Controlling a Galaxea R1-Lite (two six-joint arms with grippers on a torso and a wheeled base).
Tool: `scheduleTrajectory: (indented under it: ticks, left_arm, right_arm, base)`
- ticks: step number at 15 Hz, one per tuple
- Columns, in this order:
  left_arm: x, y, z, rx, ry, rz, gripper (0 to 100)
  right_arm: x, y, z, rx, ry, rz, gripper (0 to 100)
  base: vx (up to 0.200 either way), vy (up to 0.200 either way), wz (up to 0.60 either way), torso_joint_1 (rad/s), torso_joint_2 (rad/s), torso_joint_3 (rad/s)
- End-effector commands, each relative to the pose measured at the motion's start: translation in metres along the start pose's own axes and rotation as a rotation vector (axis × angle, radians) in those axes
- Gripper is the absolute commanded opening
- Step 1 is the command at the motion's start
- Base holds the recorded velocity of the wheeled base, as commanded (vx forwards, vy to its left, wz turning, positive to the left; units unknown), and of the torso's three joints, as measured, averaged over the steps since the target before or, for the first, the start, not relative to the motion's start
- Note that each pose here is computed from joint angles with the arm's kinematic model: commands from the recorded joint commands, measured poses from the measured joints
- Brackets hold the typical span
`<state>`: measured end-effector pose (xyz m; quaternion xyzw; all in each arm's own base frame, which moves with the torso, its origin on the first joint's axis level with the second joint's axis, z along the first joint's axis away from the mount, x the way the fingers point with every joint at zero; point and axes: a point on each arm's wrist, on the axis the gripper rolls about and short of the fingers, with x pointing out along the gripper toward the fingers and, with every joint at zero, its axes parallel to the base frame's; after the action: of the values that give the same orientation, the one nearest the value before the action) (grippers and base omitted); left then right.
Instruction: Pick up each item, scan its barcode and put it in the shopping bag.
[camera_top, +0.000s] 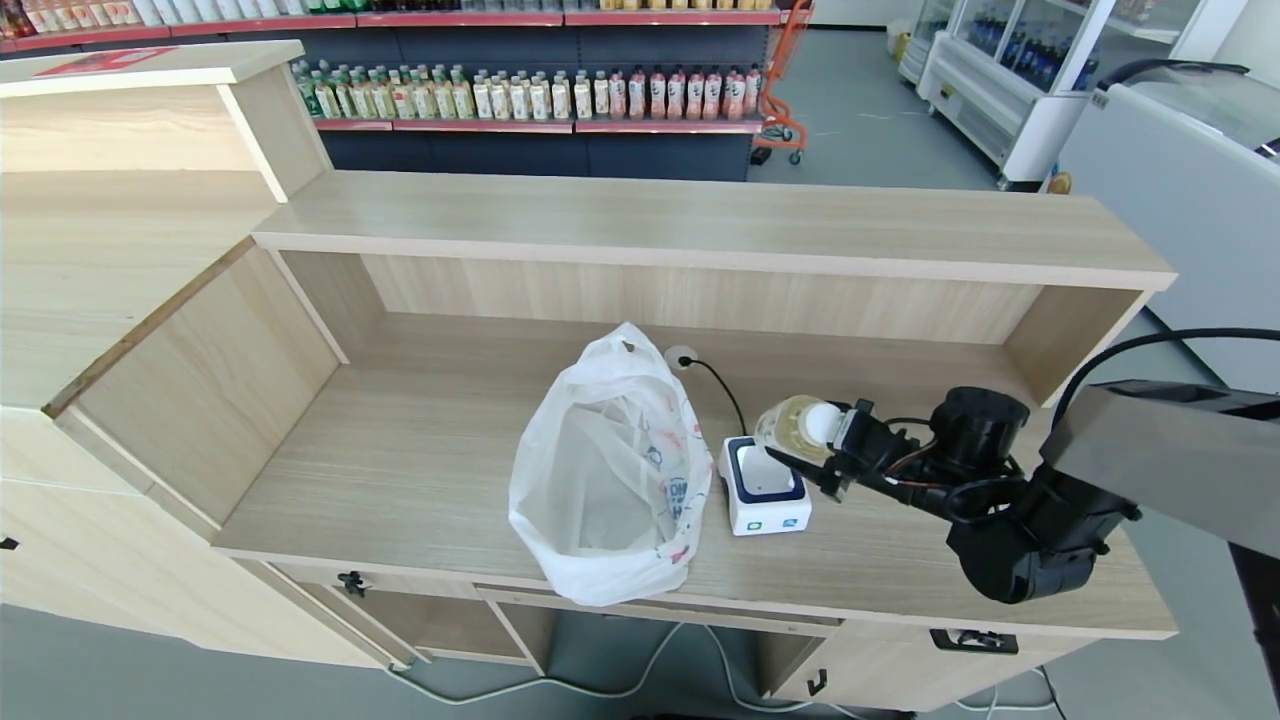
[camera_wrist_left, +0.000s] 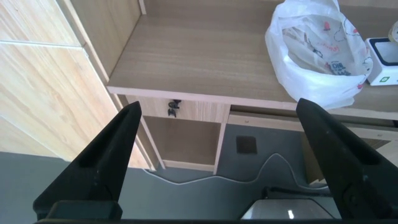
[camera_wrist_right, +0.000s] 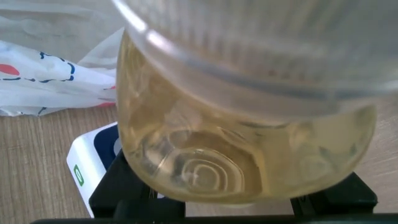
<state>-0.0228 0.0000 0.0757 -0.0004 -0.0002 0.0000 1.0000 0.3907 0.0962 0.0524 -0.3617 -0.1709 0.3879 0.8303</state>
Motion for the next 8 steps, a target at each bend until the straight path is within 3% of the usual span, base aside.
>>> scheduleTrajectory:
  ticks: [1,8]
  left_arm:
    - [0.000,0.000,0.000,-0.001,-0.003,0.000,100]
    - [0.000,0.000,0.000,-0.001,0.002,0.000,100]
  right_arm:
    - [0.007,0.008,-0.006,0.007,-0.003,0.015,0]
    - [0.023,0.012,-0.014,-0.002,-0.022,0.015,0]
  base:
    - [0.000,0.000,0.00,0.000,0.00,0.000]
    - [0.000,0.000,0.00,0.000,0.00,0.000]
